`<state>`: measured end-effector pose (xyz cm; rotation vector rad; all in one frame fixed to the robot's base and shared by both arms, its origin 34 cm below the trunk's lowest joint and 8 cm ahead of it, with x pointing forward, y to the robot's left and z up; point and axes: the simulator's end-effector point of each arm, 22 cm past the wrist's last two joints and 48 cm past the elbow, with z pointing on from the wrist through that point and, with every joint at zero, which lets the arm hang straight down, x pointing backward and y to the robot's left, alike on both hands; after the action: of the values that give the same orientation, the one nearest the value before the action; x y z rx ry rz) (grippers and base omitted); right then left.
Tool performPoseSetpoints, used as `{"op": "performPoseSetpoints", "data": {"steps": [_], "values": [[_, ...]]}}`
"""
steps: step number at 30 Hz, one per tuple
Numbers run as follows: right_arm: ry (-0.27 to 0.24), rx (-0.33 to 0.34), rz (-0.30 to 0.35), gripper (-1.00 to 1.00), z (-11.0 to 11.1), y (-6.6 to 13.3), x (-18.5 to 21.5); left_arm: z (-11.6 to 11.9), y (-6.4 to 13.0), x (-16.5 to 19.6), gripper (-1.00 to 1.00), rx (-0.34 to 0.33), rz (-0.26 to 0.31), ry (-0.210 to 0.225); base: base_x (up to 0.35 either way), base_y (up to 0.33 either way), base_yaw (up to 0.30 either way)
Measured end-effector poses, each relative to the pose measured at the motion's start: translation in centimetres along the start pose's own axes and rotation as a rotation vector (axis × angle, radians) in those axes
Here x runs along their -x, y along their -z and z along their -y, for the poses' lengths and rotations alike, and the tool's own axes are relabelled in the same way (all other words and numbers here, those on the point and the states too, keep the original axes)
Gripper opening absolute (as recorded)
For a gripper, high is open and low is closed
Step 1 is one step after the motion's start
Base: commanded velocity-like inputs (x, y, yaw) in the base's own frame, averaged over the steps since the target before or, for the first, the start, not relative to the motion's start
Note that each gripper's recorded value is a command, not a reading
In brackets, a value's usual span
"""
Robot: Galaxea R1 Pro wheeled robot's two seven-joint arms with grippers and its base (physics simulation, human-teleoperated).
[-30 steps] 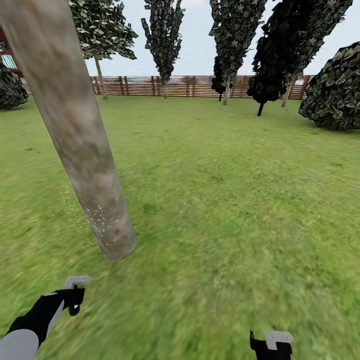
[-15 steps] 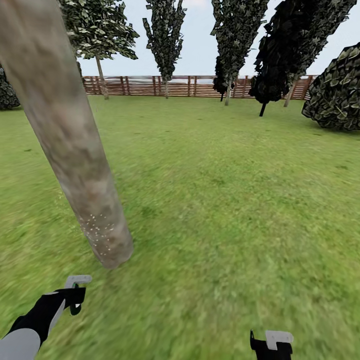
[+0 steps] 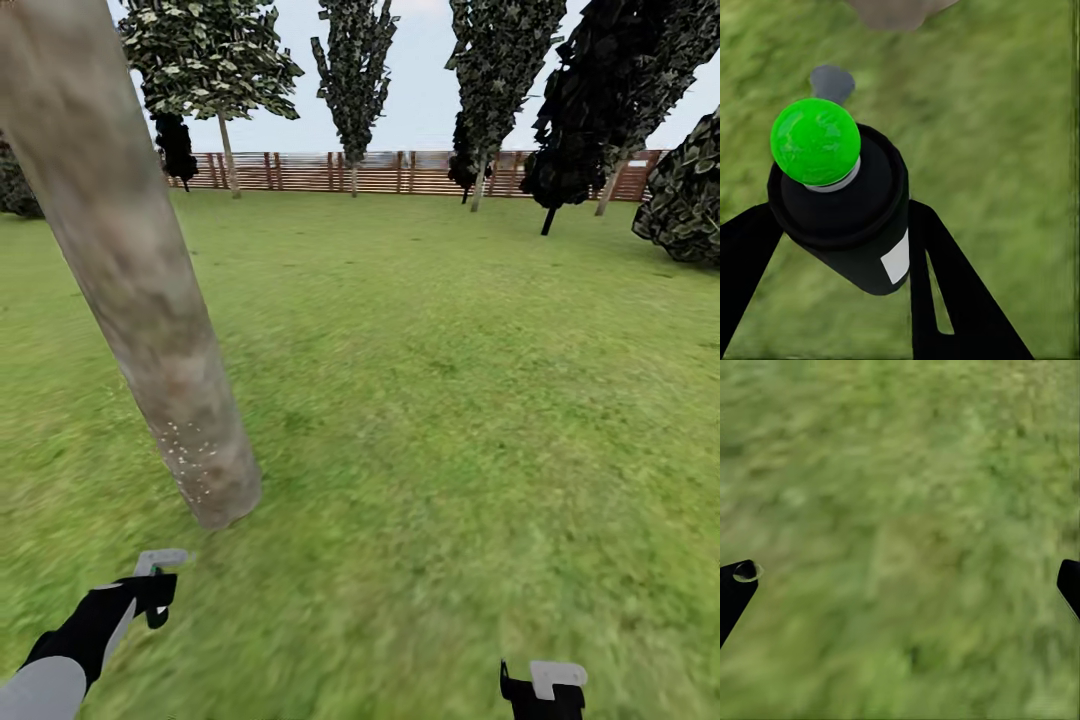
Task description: In the garden, pick up the pesticide atomizer on the floor and spray pesticide onto both trees until each tree trunk is fully covered.
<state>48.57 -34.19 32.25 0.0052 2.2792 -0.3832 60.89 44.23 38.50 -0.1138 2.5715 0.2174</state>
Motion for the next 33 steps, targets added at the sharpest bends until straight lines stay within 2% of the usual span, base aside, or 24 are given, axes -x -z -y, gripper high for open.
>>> {"op": "performPoseSetpoints", "data": {"steps": [7, 13, 21, 26, 33], "values": [[0.001, -0.001, 0.0, 1.0, 0.1, -0.01, -0.02, 0.65, -0.04, 0.16, -1.0, -0.008, 0.009, -0.002, 0.006, -0.273, 0.007], [0.001, -0.001, -0.001, 1.0, 0.11, -0.02, -0.04, 0.65, -0.11, 0.33, -1.0, 0.076, 0.023, 0.008, 0.184, -0.23, 0.0], [0.001, 0.002, 0.0, 1.0, -0.04, 0.0, -0.01, 0.68, -0.1, 0.42, -1.0, 0.085, 0.029, 0.011, 0.285, -0.129, 0.01], [0.001, 0.003, -0.002, 1.0, -0.11, 0.03, -0.07, 0.89, -0.12, 0.47, -1.0, 0.074, 0.033, 0.062, 0.289, -0.141, 0.23], [0.001, 0.005, -0.001, 1.0, -0.18, 0.04, -0.05, 1.0, -0.13, 0.4, -1.0, 0.073, 0.032, 0.069, 0.196, -0.214, 0.276]]}}
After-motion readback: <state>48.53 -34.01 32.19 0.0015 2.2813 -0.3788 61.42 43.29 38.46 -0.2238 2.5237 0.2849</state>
